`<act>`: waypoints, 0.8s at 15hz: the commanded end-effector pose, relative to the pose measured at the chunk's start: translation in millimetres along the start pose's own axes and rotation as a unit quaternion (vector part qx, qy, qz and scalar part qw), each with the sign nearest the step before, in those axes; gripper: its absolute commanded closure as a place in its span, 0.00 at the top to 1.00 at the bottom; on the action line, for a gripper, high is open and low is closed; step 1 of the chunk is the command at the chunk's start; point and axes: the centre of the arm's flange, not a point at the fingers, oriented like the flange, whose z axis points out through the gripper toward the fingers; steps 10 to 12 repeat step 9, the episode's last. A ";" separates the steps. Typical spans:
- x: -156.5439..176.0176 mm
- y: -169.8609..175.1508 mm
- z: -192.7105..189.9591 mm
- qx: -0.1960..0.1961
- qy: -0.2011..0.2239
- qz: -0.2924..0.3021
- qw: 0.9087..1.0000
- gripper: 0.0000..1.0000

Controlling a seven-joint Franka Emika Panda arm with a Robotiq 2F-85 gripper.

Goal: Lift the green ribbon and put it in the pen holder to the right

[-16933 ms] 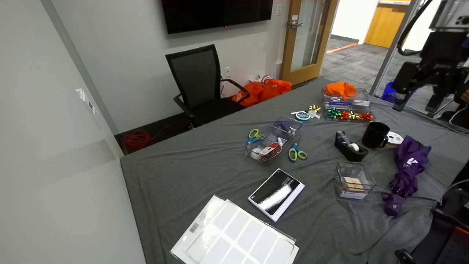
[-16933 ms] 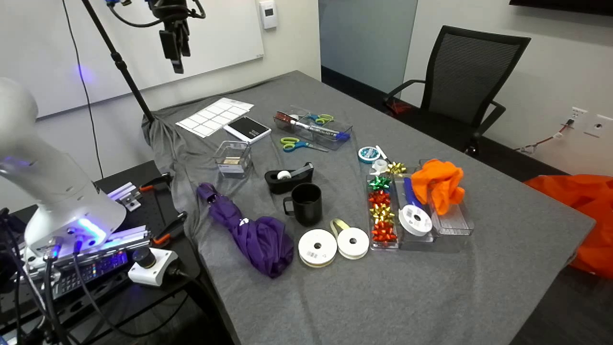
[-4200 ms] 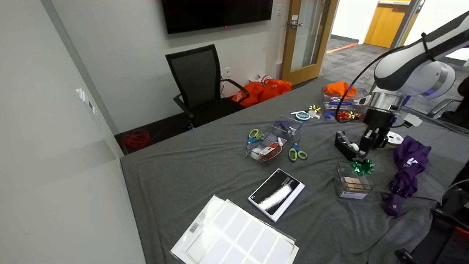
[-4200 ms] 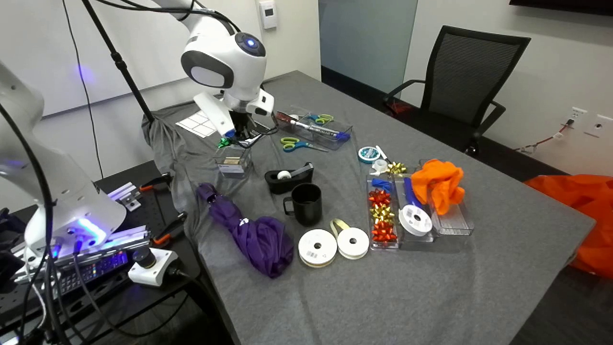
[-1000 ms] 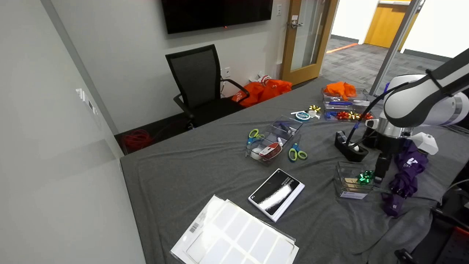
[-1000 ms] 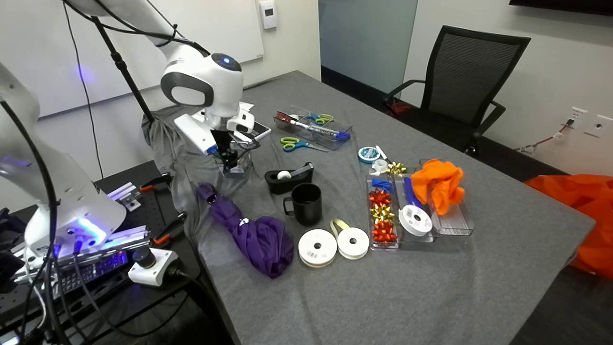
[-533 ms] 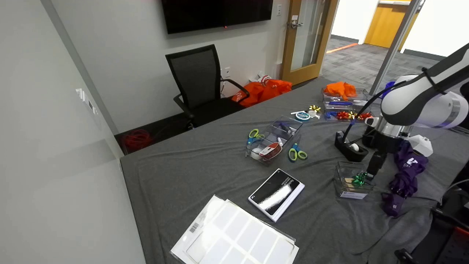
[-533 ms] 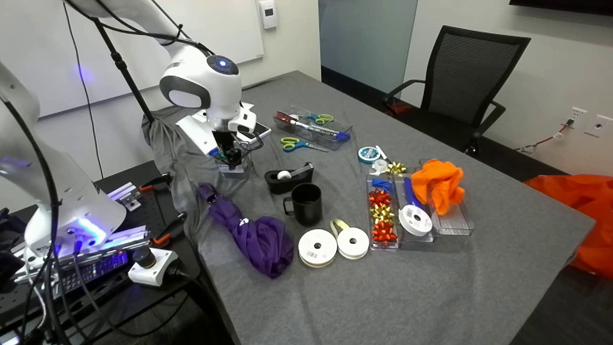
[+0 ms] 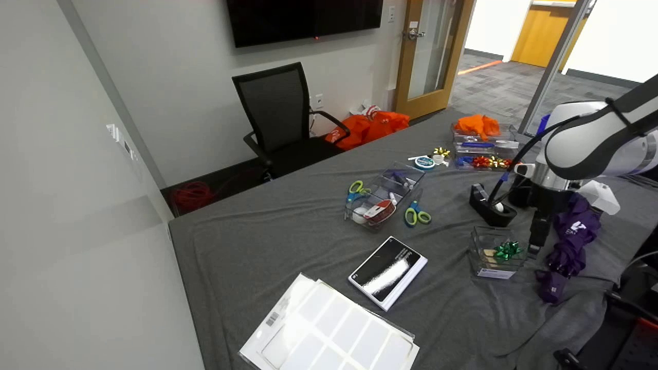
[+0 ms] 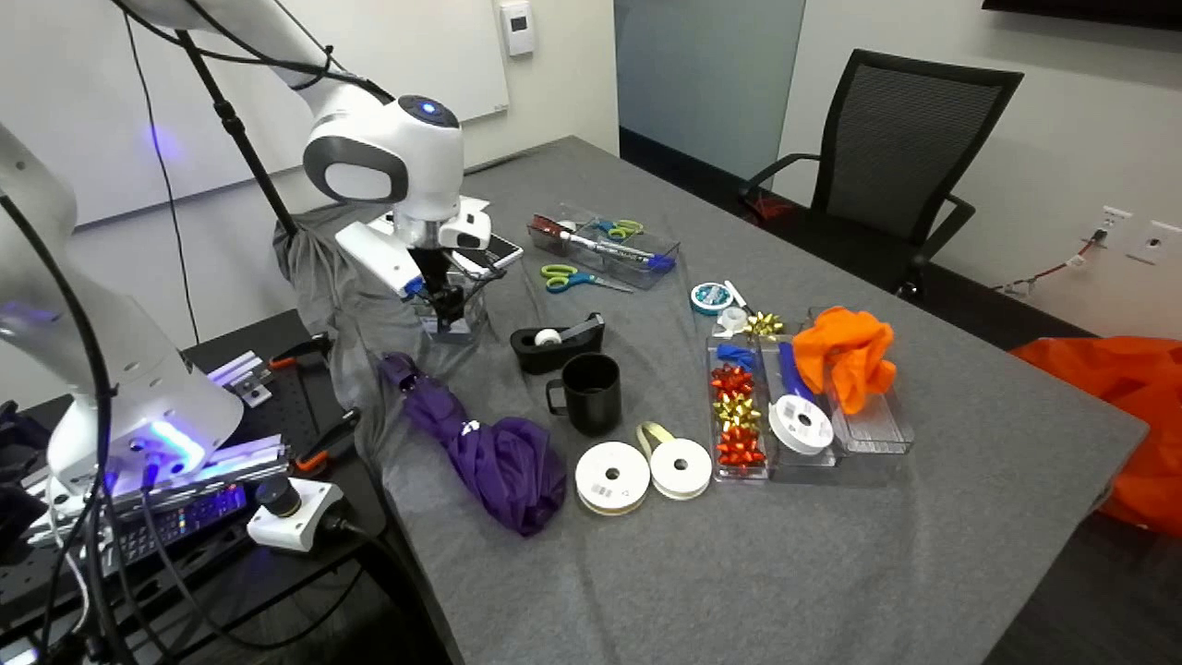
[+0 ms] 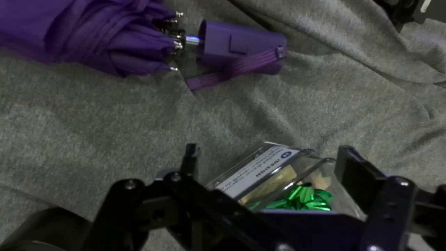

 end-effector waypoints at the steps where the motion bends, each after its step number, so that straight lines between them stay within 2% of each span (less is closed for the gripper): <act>1: -18.1 -9.0 -40.8 -0.005 0.017 -0.014 1.000 1.00; 4: -19.7 -9.3 -67.3 -0.012 0.038 -0.016 0.999 1.00; 8: -17.6 -2.4 -92.7 -0.041 0.053 -0.010 0.998 1.00; 12: -16.9 0.0 -96.6 -0.044 0.054 -0.006 0.998 1.00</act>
